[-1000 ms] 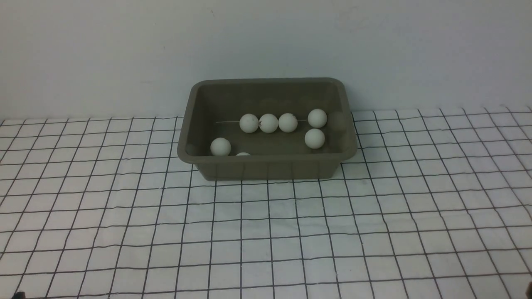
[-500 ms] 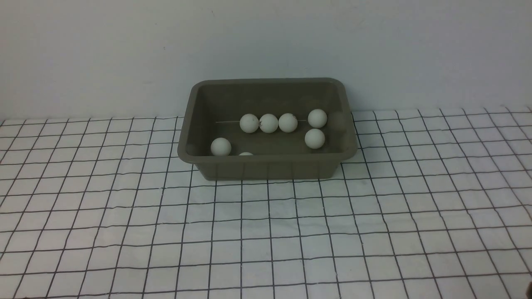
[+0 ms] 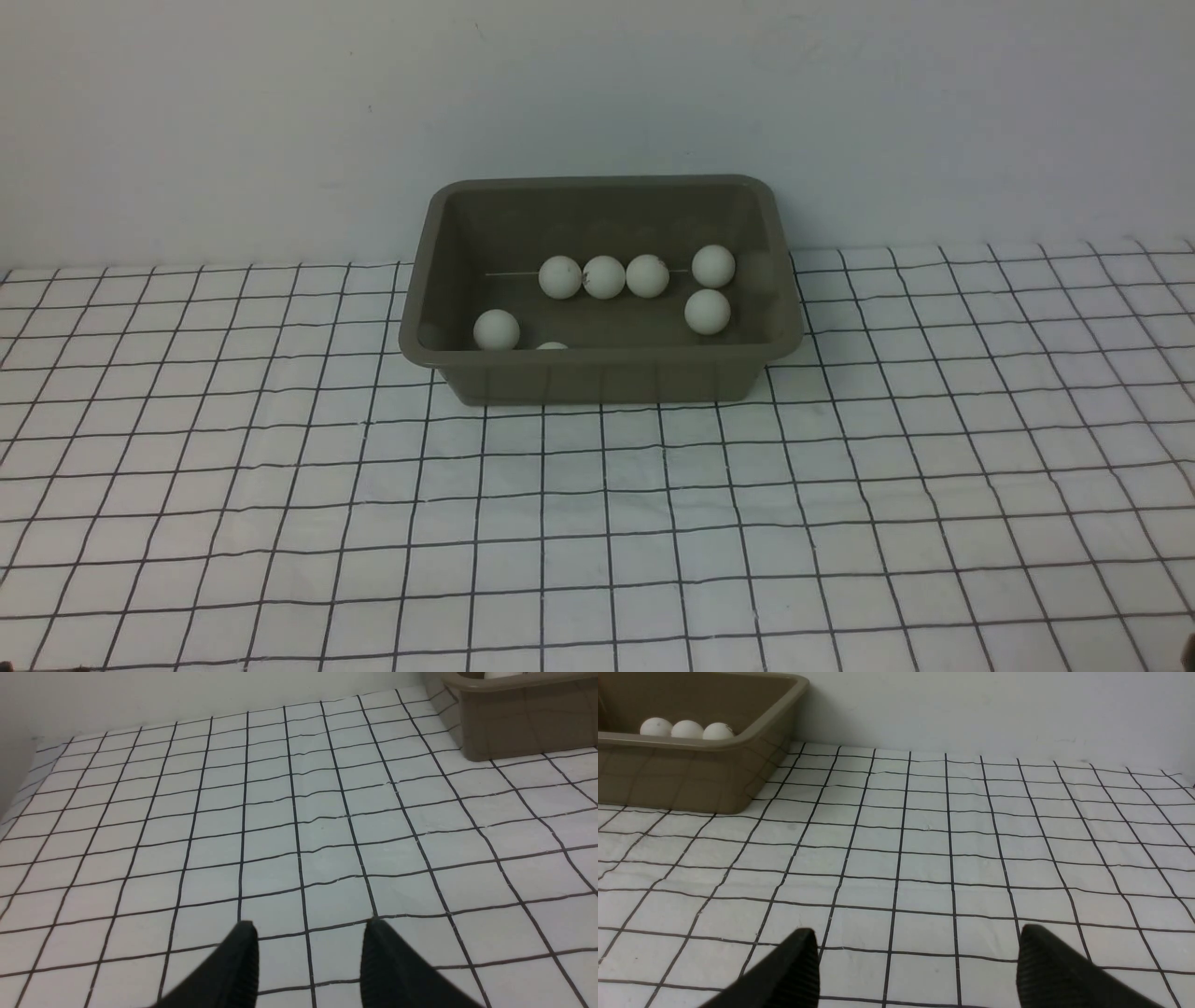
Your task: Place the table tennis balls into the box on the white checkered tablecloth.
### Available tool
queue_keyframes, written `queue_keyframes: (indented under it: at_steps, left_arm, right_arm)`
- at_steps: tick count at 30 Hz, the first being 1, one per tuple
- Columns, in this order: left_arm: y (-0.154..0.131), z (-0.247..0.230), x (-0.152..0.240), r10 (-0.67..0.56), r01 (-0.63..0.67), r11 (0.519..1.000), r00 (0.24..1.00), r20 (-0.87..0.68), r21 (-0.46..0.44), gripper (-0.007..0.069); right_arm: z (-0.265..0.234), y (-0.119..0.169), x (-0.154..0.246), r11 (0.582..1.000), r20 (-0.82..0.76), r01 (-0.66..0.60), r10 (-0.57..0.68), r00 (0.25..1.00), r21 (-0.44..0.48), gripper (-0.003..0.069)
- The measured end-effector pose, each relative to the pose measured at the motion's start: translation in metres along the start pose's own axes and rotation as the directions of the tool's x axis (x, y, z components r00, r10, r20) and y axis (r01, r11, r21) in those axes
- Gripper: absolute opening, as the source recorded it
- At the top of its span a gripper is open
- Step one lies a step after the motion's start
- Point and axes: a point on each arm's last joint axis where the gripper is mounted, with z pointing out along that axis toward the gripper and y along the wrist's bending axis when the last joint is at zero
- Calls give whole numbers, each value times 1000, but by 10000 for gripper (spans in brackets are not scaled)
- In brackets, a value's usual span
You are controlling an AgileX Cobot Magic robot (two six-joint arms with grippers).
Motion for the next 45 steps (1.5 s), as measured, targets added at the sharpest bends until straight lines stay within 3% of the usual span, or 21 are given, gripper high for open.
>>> queue_keyframes:
  at_steps: [45]
  left_arm:
    - [-1, 0, 0, -4, 4, 1000, 1000, 1, 18, 279]
  right_arm:
    - [0, 0, 0, 1000, 0, 0, 0, 1000, 0, 515]
